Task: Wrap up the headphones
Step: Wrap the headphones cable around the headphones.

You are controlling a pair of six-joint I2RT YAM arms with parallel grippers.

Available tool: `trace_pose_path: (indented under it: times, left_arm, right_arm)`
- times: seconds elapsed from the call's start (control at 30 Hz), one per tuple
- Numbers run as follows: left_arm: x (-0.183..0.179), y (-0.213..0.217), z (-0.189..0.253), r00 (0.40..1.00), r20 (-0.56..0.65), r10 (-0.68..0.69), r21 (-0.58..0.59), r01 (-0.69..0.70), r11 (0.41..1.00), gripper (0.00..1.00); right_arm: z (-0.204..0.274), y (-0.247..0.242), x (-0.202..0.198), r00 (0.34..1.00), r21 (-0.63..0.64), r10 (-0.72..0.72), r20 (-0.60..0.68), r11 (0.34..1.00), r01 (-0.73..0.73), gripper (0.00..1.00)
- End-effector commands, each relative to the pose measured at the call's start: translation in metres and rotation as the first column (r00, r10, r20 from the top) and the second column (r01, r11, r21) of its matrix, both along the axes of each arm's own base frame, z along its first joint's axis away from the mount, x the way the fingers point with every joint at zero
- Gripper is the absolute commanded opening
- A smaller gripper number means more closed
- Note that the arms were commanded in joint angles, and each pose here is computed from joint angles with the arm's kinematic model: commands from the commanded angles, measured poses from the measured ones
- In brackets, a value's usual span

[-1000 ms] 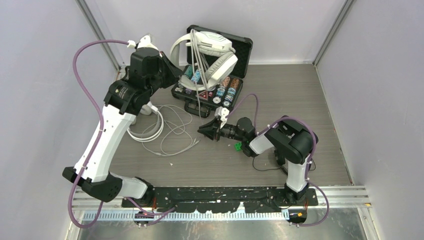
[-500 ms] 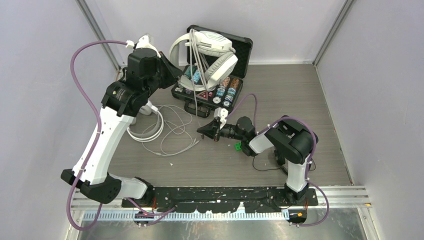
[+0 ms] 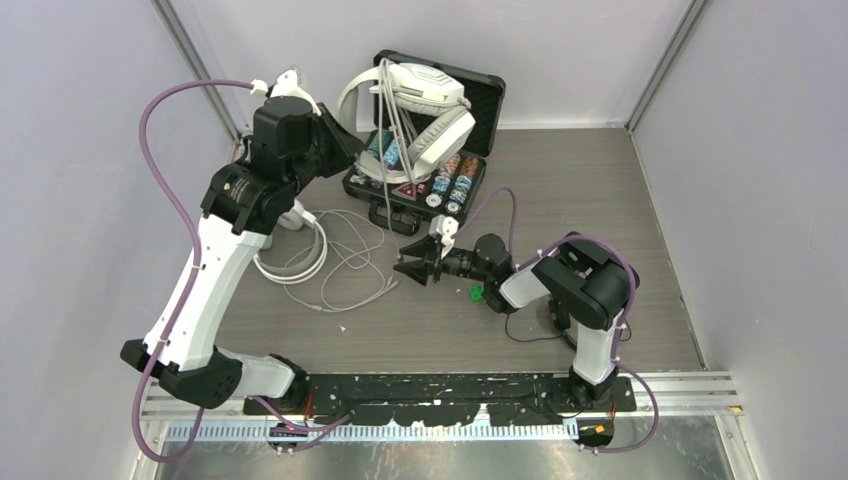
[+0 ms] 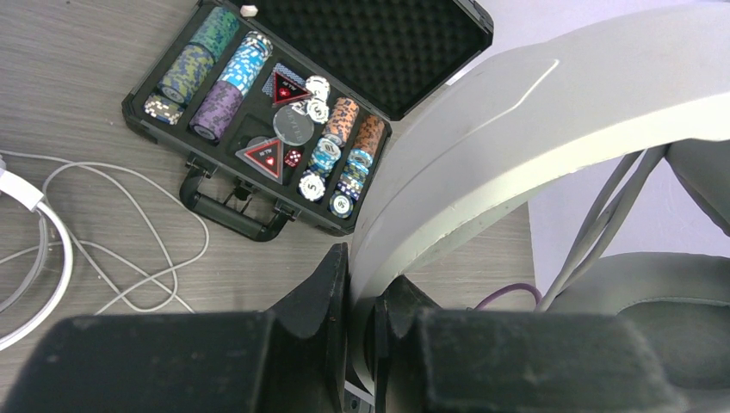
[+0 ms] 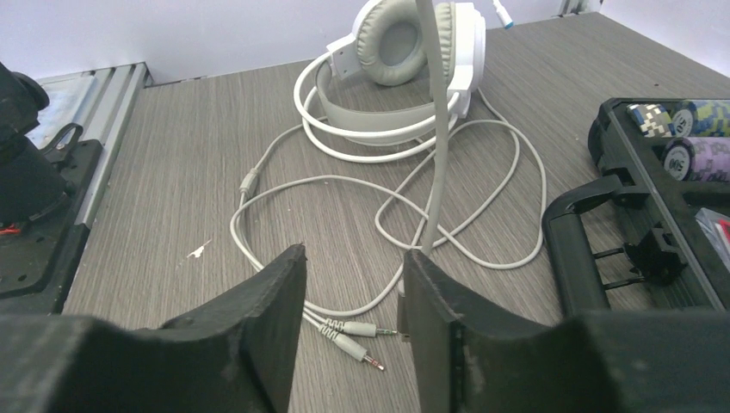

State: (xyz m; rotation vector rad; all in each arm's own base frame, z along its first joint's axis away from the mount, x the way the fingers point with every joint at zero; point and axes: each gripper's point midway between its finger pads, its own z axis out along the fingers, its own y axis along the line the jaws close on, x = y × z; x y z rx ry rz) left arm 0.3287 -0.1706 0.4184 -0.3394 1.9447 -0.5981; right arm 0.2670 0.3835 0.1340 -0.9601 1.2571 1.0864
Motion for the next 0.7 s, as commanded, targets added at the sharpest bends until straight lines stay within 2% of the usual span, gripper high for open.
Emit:
trace_pose_path:
  times: [0.0, 0.23, 0.4, 0.67]
  left_arm:
    - [-0.009, 0.002, 0.059, 0.987, 0.162, 0.004, -0.114, 0.014, 0.993, 0.0]
    - [-0.008, 0.002, 0.06, 0.986, 0.164, 0.008, -0.113, 0.011, 0.993, 0.0]
    - [-0.007, -0.001, 0.06, 0.987, 0.159, -0.003, -0.118, 0.022, 0.993, 0.0]
    - [-0.006, -0.004, 0.061, 0.987, 0.162, -0.012, -0.129, 0.033, 0.991, 0.0]
  right_arm:
    - [0.032, -0.005, 0.008, 0.995, 0.061, -0.043, 0.085, 0.997, 0.038, 0.54]
    - [0.036, -0.002, 0.015, 0.995, 0.076, -0.056, 0.083, 0.996, 0.049, 0.55]
    - [0.029, 0.007, 0.014, 0.999, 0.073, -0.012, 0.052, 0.997, 0.008, 0.56]
    - [0.018, 0.028, -0.002, 0.998, 0.092, 0.055, -0.021, 0.994, -0.053, 0.5]
